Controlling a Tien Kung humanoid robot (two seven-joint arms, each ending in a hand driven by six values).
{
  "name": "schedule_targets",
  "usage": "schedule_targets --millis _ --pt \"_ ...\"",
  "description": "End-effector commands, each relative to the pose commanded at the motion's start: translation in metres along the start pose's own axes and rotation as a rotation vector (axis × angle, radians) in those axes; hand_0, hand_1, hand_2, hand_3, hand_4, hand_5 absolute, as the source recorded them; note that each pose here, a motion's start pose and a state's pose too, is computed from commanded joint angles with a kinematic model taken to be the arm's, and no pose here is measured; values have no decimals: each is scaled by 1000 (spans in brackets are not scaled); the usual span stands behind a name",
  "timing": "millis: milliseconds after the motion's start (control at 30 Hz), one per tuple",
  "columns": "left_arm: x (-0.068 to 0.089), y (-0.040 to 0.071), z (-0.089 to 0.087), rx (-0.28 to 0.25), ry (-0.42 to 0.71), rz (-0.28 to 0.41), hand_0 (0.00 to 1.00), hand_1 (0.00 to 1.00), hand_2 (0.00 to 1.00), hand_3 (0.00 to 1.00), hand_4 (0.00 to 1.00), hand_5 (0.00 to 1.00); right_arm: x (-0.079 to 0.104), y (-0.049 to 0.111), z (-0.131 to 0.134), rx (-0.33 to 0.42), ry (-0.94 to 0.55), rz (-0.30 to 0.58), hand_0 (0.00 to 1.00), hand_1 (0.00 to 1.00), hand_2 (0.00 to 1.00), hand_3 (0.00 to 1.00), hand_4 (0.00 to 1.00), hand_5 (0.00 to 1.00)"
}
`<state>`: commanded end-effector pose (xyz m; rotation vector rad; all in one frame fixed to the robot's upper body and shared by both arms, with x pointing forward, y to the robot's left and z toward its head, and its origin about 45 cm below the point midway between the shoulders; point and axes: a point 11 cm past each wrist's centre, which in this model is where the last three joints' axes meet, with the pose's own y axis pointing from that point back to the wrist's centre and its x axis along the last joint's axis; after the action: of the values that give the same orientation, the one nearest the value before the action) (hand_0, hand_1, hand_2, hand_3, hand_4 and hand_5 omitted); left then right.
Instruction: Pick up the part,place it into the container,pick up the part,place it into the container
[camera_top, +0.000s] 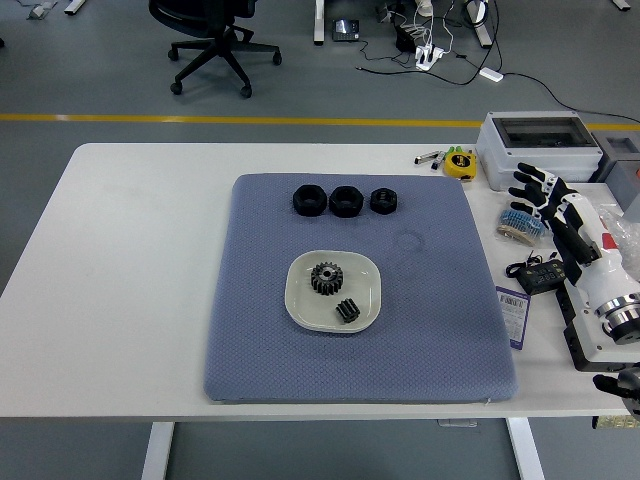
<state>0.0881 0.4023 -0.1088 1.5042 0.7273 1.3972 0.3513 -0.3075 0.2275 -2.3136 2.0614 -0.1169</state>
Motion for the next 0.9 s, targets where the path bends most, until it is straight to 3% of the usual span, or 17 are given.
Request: schedule_targets --millis 100,133,267,900 --pt "0 0 1 -3 -1 -1 670 675 669 563 632 601 6 7 4 -14 -78 9 940 879 915 978 998 998" --pt "0 0 1 -3 -1 -1 669 676 671 564 632 601 7 9 4 -17 -80 8 993 902 927 968 998 998" --pt "0 0 1 -4 1 -1 669 676 671 564 632 601 12 12 7 -25 -68 6 993 902 927 968 998 998" --pt "5 -1 0 -6 20 8 668 675 668 564 630 601 15 12 8 -46 -192 48 998 921 934 952 998 998"
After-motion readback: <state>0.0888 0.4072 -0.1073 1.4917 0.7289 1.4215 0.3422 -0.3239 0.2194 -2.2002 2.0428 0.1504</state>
